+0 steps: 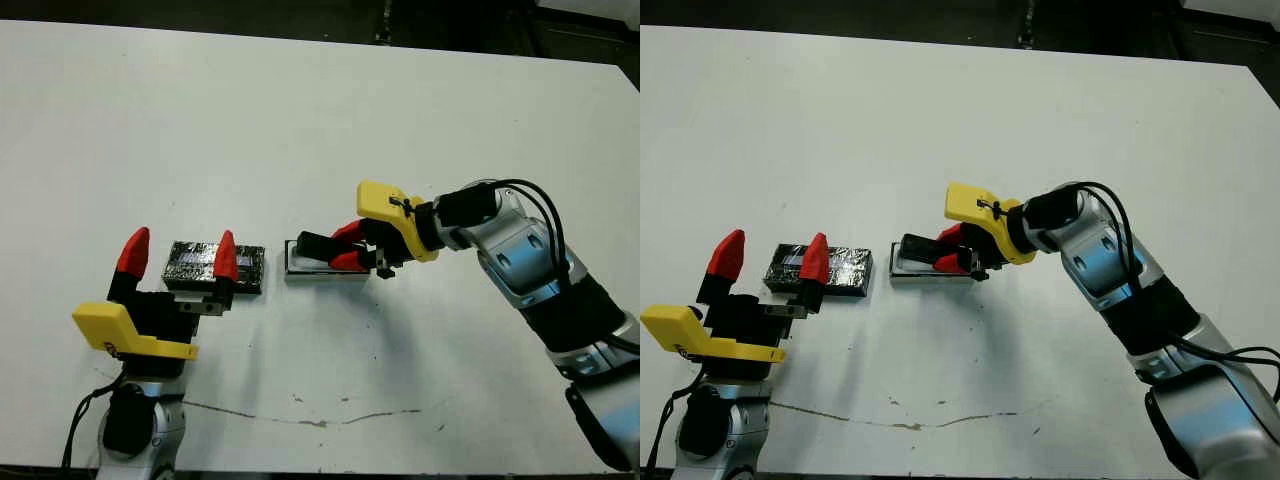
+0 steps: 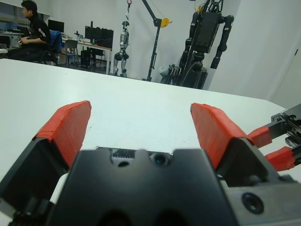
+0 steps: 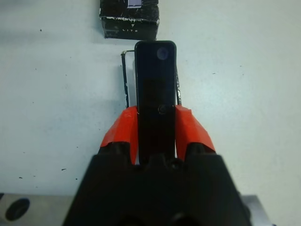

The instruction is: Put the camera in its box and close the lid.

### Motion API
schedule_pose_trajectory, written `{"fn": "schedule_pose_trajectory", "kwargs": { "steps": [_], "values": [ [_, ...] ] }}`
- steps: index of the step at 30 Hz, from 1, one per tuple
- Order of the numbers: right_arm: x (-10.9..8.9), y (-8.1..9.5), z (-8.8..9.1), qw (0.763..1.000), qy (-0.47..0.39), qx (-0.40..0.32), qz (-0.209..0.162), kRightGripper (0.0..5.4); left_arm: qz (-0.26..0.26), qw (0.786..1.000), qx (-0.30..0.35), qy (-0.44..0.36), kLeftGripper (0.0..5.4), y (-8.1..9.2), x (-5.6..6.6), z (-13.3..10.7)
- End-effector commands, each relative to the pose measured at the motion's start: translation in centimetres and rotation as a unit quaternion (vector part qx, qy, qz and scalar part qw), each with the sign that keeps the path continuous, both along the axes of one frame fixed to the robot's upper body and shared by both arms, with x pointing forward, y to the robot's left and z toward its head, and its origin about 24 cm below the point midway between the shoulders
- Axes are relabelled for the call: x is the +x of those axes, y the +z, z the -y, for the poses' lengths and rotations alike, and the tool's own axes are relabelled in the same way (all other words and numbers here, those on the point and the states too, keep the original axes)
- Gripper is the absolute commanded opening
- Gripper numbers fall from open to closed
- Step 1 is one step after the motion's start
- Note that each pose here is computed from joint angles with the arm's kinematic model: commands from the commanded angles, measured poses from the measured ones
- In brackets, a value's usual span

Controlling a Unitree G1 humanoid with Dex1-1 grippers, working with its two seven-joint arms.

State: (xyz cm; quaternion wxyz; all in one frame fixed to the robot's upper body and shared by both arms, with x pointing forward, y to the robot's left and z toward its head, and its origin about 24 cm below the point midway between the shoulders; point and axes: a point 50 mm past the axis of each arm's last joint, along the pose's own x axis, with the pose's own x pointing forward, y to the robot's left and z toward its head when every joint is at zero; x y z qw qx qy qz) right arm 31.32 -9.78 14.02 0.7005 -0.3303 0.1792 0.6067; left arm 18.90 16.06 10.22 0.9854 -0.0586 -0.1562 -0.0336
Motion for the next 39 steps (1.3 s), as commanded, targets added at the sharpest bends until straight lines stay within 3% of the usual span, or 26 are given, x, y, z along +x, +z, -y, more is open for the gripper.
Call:
{"fn": "schedule_pose_trajectory", "kwargs": {
  "steps": [1,8,13,21,30,34,39],
  "values": [
    [0.1,-1.1,1.9,0.998,-0.026,-0.047,-0.013,1.67,-0.007,1.000,0.006,0.001,5.40,-0.3,-0.1,-0.1],
    [0.3,-1.1,2.0,0.998,-0.018,-0.050,-0.016,1.67,-0.008,1.000,0.007,0.002,5.40,-0.3,-0.1,-0.1],
    [0.3,-0.8,1.9,0.997,0.042,-0.063,0.010,2.43,-0.007,1.000,0.008,0.001,5.40,-0.3,0.0,-0.1],
    [0.6,-0.4,2.0,0.993,0.093,-0.071,0.021,3.52,-0.009,1.000,0.001,0.001,5.40,-0.3,0.0,0.0],
    [0.7,0.8,2.1,0.993,0.098,-0.066,0.006,4.85,-0.008,1.000,0.004,0.002,5.40,-0.3,0.1,-0.1],
    [0.9,2.1,2.7,0.995,0.091,-0.030,0.010,5.38,-0.009,1.000,0.000,-0.001,5.40,-0.3,0.1,-0.1],
    [0.5,4.1,5.2,0.998,0.018,0.061,0.016,5.38,-0.009,1.000,-0.003,0.001,5.40,-0.4,0.1,-0.1]
  ]
}}
